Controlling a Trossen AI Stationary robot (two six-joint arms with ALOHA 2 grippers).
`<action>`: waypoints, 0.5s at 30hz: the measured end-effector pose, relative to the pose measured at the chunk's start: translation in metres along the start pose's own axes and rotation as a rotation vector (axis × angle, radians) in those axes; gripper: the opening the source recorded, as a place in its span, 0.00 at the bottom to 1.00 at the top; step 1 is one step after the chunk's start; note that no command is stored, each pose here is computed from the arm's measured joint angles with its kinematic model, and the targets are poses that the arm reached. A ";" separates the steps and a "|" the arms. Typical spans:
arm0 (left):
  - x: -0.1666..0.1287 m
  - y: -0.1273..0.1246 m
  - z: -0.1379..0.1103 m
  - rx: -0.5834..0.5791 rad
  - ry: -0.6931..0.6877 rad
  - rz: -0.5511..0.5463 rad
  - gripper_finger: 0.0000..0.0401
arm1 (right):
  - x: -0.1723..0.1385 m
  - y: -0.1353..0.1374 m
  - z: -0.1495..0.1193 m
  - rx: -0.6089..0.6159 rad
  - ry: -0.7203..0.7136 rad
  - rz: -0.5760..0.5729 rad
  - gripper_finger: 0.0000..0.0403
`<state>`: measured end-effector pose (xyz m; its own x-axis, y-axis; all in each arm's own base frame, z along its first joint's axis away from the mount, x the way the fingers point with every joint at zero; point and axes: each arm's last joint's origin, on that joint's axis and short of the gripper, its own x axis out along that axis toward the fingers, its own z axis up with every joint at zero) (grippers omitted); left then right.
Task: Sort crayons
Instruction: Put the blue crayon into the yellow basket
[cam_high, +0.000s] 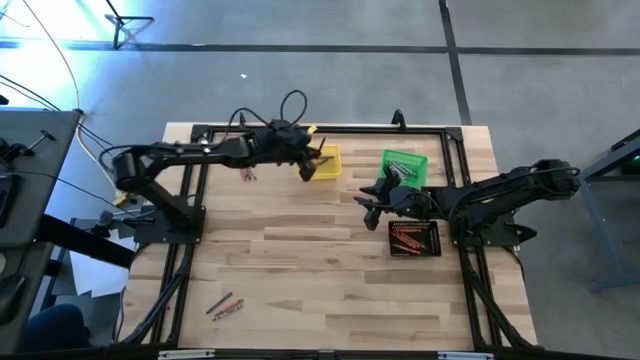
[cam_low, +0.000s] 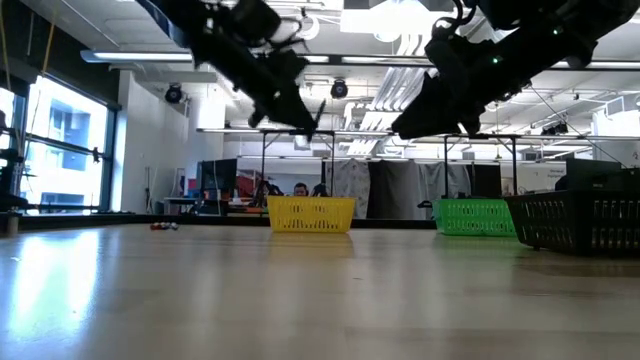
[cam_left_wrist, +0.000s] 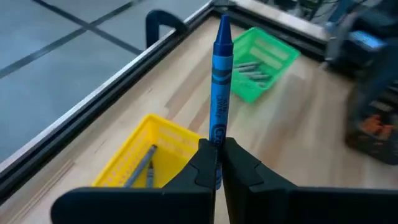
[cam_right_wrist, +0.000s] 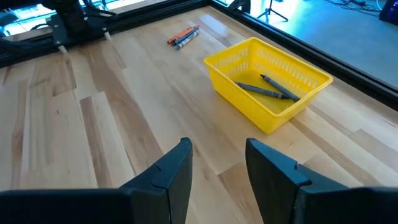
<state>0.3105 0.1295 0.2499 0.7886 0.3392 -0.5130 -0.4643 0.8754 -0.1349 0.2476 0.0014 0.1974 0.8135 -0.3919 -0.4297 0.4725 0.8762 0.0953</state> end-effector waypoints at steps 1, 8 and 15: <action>0.008 0.003 -0.004 -0.008 0.010 0.008 0.00 | 0.000 0.000 0.000 -0.001 0.003 -0.001 0.36; 0.052 0.022 -0.033 -0.051 0.112 0.059 0.00 | 0.000 0.000 -0.001 -0.003 0.006 -0.002 0.36; 0.062 0.025 -0.043 -0.087 0.150 0.073 0.01 | 0.000 0.000 -0.001 -0.004 0.008 -0.003 0.36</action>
<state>0.3300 0.1579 0.1784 0.6853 0.3402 -0.6439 -0.5566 0.8149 -0.1618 0.2472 0.0013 0.1966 0.8093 -0.3921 -0.4374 0.4734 0.8762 0.0903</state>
